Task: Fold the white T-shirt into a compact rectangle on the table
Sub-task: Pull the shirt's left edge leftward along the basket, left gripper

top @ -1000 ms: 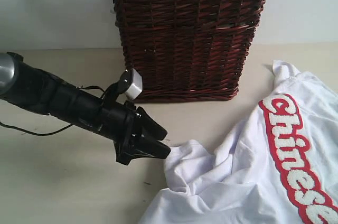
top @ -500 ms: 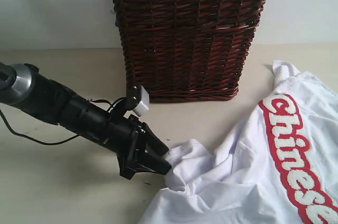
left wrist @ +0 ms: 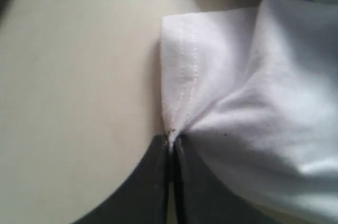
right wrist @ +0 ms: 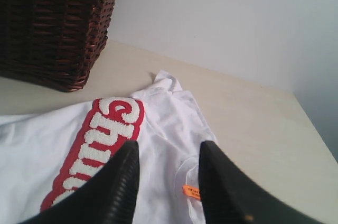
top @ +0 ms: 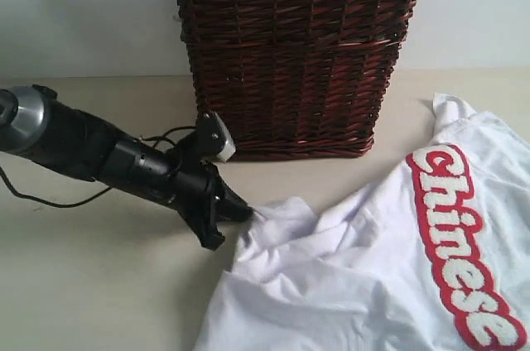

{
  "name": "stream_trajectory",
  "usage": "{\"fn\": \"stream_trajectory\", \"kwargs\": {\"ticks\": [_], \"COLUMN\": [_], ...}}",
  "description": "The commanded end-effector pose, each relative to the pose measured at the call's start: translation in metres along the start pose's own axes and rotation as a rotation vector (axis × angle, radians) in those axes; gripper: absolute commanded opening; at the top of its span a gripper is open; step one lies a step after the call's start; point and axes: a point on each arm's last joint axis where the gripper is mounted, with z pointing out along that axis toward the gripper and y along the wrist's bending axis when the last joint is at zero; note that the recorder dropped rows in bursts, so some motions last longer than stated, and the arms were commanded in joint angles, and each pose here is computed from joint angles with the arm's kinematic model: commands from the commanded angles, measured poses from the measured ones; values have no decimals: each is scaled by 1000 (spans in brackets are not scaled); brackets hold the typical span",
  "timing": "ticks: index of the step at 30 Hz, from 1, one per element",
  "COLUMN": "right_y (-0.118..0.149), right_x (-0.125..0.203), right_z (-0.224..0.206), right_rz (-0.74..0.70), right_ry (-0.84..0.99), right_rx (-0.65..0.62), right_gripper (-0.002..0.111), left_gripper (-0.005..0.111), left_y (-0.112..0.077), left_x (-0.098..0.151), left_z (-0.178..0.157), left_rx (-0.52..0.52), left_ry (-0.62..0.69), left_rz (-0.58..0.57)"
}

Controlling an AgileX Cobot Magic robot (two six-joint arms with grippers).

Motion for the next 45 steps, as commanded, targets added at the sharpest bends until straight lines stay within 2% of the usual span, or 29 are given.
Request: {"fn": "stream_trajectory", "kwargs": {"ticks": [1,7,11,15,19,22,27,30,35,38,43,45], "right_y": [0,0,0,0,0,0,0,0,0,0,0,0], "right_x": [0,0,0,0,0,0,0,0,0,0,0,0], "right_z": [0,0,0,0,0,0,0,0,0,0,0,0], "right_rz": [1,1,1,1,1,1,1,1,1,1,1,1], "right_ry": [-7,-7,-7,-7,-7,-7,-7,-7,-7,-7,-7,-7], "right_rx": [3,3,3,3,3,3,3,3,3,3,3,3], "right_gripper": [36,36,36,36,36,36,36,36,36,36,36,36], "left_gripper": [0,0,0,0,0,0,0,0,0,0,0,0], "left_y": [17,25,30,35,38,37,31,31,30,30,32,34], "left_x": [-15,-35,-40,-38,-25,-14,-2,-2,-4,-7,-12,-14], "left_z": [-21,-47,-61,-74,-78,-80,-77,-77,-79,-83,-95,-106], "left_rx": [-241,-402,-533,-652,-733,-771,-759,-769,-777,-792,-865,-894], "left_ry": [19,-5,31,84,163,216,250,220,197,150,-5,-49], "left_rz": [-33,-62,-68,-79,-101,-120,-140,-217,-255,-338,-656,-730]}}
